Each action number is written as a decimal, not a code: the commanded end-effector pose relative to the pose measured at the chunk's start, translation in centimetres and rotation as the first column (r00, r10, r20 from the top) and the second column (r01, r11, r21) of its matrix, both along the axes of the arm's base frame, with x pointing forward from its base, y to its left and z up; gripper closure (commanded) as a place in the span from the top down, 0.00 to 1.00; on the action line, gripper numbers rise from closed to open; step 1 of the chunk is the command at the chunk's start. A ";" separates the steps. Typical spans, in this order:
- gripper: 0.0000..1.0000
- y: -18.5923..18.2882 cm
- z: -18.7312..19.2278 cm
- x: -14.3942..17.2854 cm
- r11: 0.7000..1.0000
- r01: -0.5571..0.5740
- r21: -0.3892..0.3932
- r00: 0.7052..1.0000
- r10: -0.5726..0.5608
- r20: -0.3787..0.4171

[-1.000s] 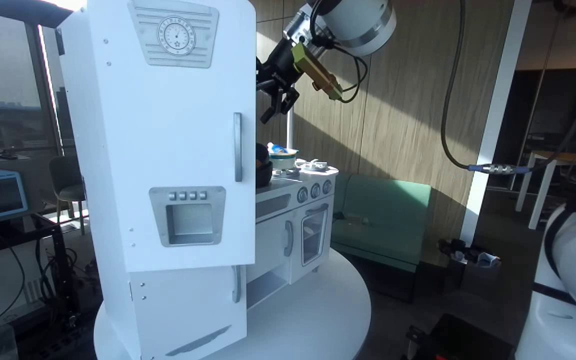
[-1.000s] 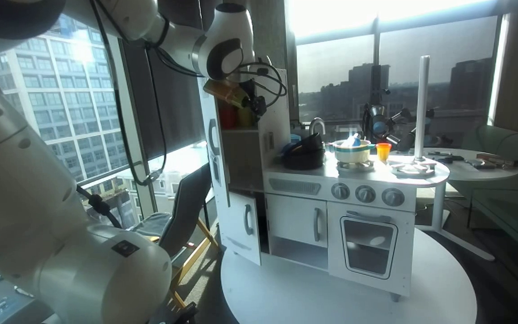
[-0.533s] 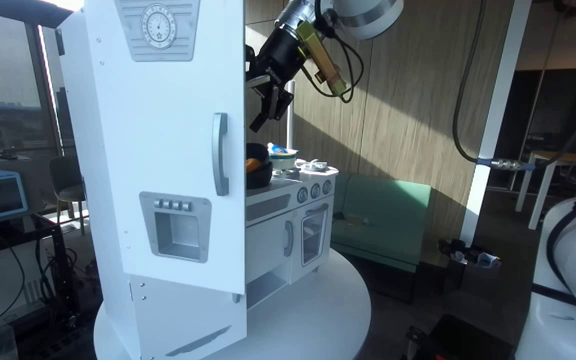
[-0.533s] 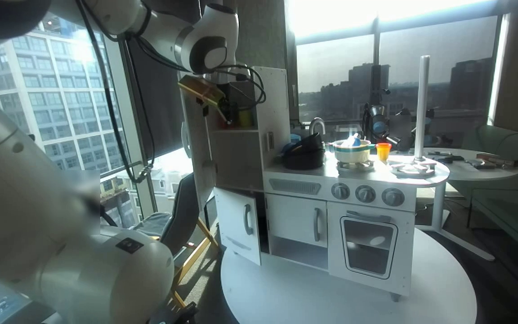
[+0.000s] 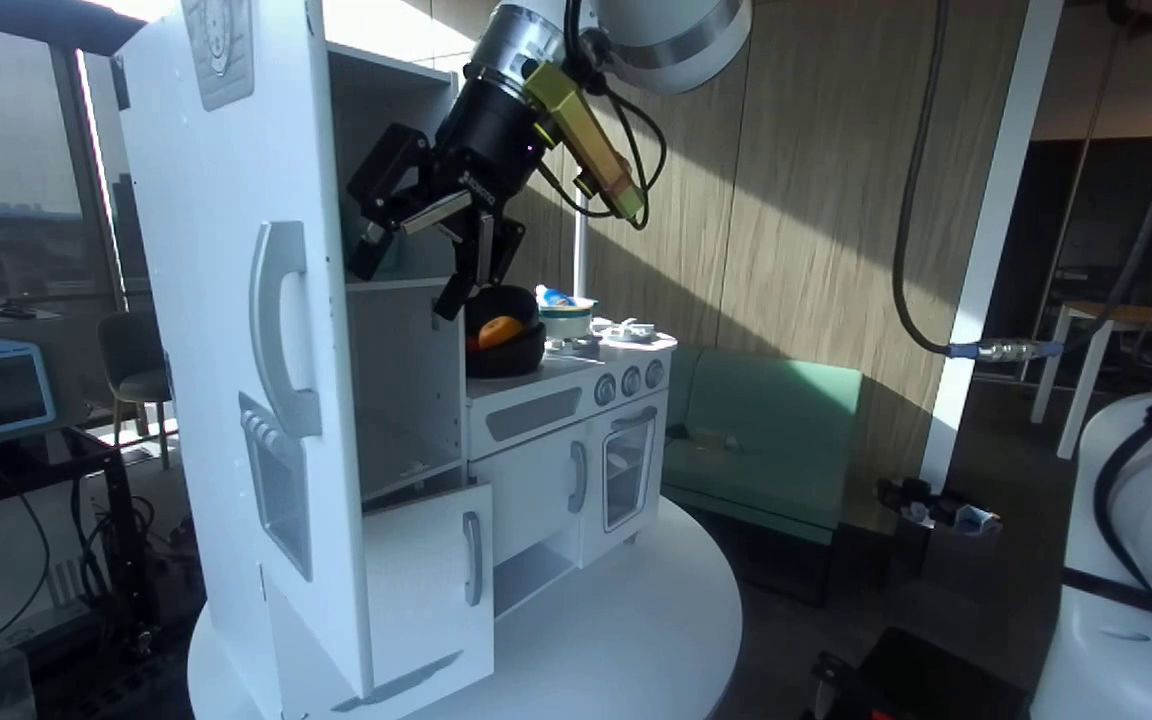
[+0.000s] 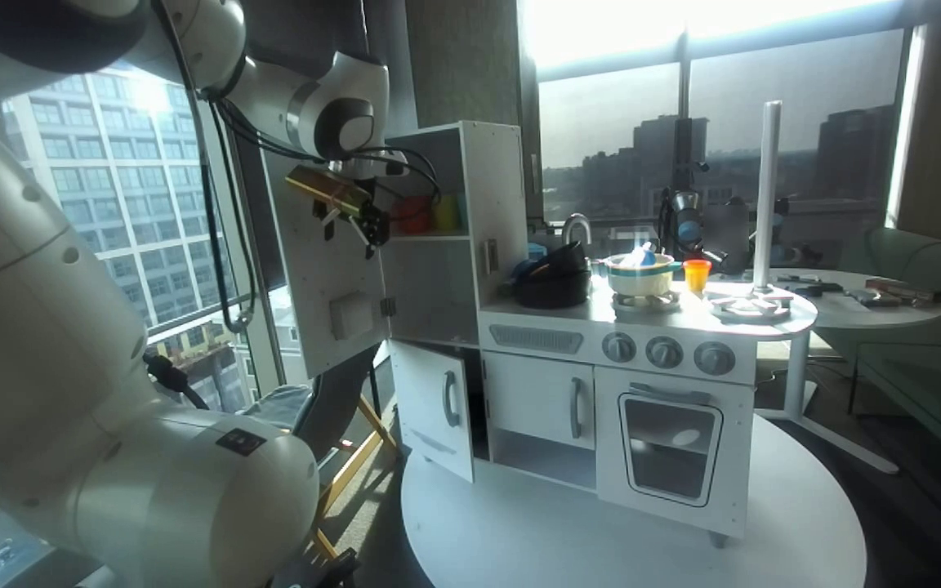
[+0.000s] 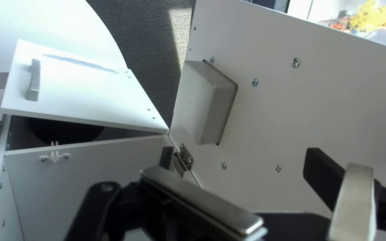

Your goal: Open all the cupboard doors

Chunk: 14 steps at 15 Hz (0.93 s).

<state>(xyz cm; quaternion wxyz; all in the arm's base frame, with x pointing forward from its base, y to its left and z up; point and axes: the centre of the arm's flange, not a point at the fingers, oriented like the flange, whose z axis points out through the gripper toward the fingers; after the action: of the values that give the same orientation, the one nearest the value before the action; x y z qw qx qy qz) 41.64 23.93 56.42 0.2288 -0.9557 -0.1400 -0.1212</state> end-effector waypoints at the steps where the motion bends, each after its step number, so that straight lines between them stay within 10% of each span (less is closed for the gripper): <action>1: 1.00 1.2 -0.3 1.1 0.999 -0.025 -0.034 1.000 0.025 0.006; 14: 1.00 -4.8 -4.8 -0.7 0.970 -0.240 -0.027 0.962 0.234 -0.142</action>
<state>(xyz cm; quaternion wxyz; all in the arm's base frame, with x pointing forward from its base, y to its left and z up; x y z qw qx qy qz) 40.94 19.06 51.58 0.2295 -0.9430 -0.2400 -0.0236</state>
